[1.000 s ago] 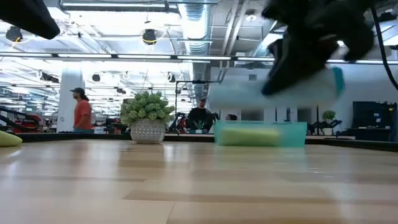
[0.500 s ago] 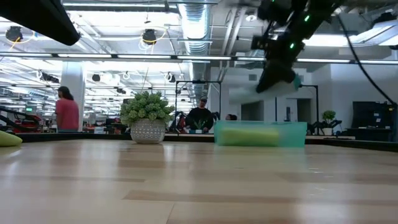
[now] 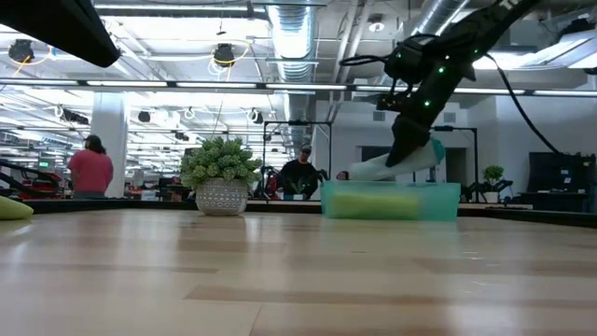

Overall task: Roll microfiber towels into tight, uniform cylinder then place into a basket
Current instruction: Put the blue microfiber cloth into the green organizer bin

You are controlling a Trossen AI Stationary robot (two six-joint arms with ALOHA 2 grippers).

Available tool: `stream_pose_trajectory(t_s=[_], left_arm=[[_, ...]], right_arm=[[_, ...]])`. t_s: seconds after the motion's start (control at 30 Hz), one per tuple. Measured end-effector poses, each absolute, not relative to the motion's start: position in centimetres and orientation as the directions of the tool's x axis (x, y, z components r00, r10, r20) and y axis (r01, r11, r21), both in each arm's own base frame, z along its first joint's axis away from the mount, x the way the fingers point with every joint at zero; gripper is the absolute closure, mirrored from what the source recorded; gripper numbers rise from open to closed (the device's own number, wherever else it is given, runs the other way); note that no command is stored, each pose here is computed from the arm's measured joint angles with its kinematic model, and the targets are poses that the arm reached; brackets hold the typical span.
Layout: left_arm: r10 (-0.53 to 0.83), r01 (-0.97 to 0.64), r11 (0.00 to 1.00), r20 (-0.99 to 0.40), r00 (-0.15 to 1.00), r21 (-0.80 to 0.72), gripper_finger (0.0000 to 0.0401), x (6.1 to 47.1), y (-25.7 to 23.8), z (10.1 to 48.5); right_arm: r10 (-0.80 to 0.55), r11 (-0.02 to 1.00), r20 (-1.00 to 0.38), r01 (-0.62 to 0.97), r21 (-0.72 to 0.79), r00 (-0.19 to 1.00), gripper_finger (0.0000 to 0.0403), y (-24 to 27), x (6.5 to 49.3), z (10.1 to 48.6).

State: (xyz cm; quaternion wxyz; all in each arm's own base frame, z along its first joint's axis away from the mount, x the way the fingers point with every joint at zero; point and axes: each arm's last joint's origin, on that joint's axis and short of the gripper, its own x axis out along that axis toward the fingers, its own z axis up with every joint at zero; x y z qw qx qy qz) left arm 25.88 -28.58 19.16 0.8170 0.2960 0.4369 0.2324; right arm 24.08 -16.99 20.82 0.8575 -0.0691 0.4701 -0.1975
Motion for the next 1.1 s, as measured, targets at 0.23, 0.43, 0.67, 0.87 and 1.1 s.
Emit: stream_pose_trajectory(t_s=[0.23, 0.43, 0.67, 0.87, 1.1], left_arm=[[0.636, -0.12, 0.721, -0.584, 0.505, 0.682, 0.0401, 27.0, -28.0, 19.1], [0.583, -0.044, 0.752, -0.634, 0.508, 0.657, 0.0401, 30.7, -26.1, 17.8], [0.463, 0.046, 0.839, -0.754, 0.466, 0.542, 0.0401, 34.2, -22.3, 14.1], [0.377, 0.081, 0.86, -0.734, 0.566, 0.504, 0.0401, 34.4, -21.5, 12.6], [0.101, 0.147, 0.929, -0.617, 0.78, 0.338, 0.0401, 32.1, -18.8, 14.3]], right_arm=[[-0.361, 0.933, -0.77, 0.21, -0.293, 0.526, 0.0355, -18.9, 24.0, 19.7], [-0.302, 0.951, -0.755, 0.129, -0.282, 0.582, 0.0355, -19.7, 24.2, 19.0], [-0.277, 0.957, -0.766, 0.1, -0.271, 0.58, 0.0354, -21.4, 23.8, 17.4], [-0.195, 0.981, -0.825, 0.092, -0.173, 0.53, 0.0354, -22.1, 22.7, 15.5], [-0.194, 0.981, -0.83, 0.105, -0.163, 0.522, 0.0354, -21.7, 21.6, 14.8]])
